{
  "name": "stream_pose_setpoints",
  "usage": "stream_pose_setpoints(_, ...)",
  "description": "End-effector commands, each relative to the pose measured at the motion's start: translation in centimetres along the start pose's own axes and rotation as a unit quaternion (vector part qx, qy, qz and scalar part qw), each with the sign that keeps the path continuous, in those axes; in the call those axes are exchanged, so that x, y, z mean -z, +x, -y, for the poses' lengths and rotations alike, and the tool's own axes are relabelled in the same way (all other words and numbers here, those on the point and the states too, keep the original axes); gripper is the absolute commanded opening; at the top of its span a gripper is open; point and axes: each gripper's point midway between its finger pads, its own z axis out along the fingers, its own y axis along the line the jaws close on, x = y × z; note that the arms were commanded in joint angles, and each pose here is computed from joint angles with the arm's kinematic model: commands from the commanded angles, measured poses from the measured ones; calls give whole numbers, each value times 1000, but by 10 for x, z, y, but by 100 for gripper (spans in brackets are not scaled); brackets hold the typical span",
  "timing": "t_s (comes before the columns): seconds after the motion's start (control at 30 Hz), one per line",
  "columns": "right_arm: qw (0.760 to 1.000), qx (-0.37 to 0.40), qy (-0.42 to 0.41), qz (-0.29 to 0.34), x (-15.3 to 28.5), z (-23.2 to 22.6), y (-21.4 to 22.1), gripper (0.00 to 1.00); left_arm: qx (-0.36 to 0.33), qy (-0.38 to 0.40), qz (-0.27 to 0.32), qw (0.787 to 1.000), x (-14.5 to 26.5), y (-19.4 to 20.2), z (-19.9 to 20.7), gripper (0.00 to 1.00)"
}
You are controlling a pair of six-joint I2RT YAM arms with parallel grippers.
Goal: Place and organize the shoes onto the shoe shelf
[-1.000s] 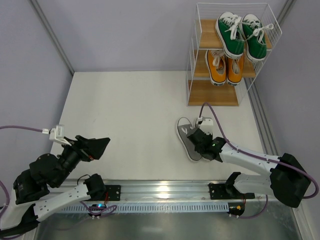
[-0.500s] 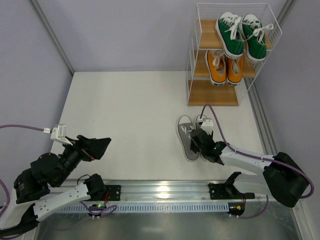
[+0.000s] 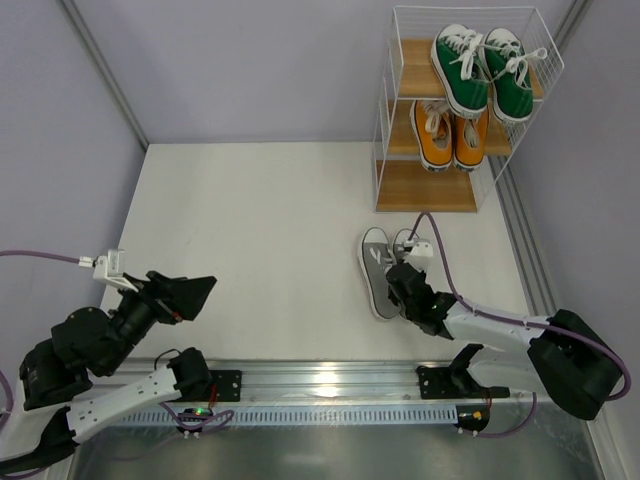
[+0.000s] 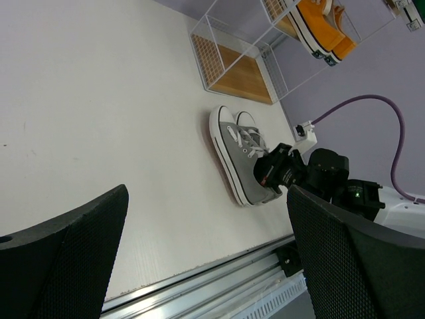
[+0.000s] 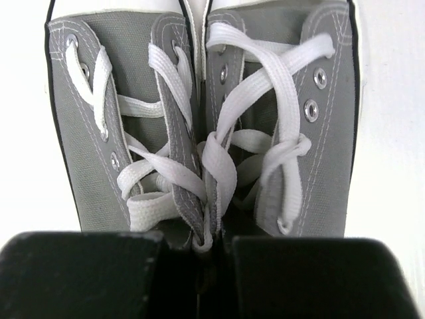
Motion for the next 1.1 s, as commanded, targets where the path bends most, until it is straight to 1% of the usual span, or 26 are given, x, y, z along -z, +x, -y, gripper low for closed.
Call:
stream_pose_setpoints(0.0,997,-51,22,51,6,12,-19,4,-8,-5,0,1000,-1,-4,2,100)
stream_pose_setpoints(0.03,993,-70,25,88,16,15,-41,4,-9,-6,-2,1000,-2,-2,2,100)
stream_pose_setpoints(0.1,991,-65,46,110,26,27,-54,4,-9,-5,-3,1000,-3,-1,3,100)
stream_pose_setpoints(0.17,982,-73,65,161,43,37,-88,4,-9,-3,-5,1000,-7,3,5,100)
stream_pose_setpoints(0.2,981,-53,85,169,48,45,-94,4,-9,-2,-6,1000,-9,4,5,100)
stream_pose_setpoints(0.23,976,-54,103,183,55,50,-109,4,-7,0,-6,1000,-12,7,7,100)
stream_pose_setpoints(0.27,975,-46,117,183,55,56,-115,4,-7,1,-8,1000,-14,9,8,100)
stream_pose_setpoints(0.3,976,-31,133,167,50,62,-113,4,-6,3,-7,1000,-16,10,8,100)
stream_pose_setpoints(0.33,977,-27,134,163,49,62,-121,4,-6,5,-8,1000,-17,12,10,100)
stream_pose_setpoints(0.4,980,-24,137,145,36,66,-120,4,-6,5,-10,1000,-23,16,12,100)
stream_pose_setpoints(0.5,979,-30,126,159,23,67,-135,4,-8,6,-11,1000,-28,19,14,100)
stream_pose_setpoints(0.57,979,-17,129,159,11,69,-140,4,-9,5,-10,1000,-31,19,16,100)
stream_pose_setpoints(0.6,977,-24,122,175,5,69,-152,4,-12,3,-10,1000,-33,20,17,100)
stream_pose_setpoints(0.63,978,-16,121,172,-3,70,-152,4,-13,5,-12,1000,-34,21,19,100)
stream_pose_setpoints(0.67,975,-11,115,188,-7,68,-165,4,-15,2,-12,1000,-35,20,18,100)
stream_pose_setpoints(0.7,977,-7,100,188,-13,64,-169,4,-16,1,-12,1000,-36,21,18,100)
stream_pose_setpoints(0.73,975,-12,103,196,-16,68,-181,4,-16,-1,-11,1000,-37,20,19,100)
stream_pose_setpoints(0.87,974,-11,99,205,-41,77,-200,4,-18,-10,-7,1000,-38,18,17,100)
stream_pose_setpoints(1.07,971,-10,82,226,-59,83,-230,4,-23,-25,-4,999,-41,17,15,100)
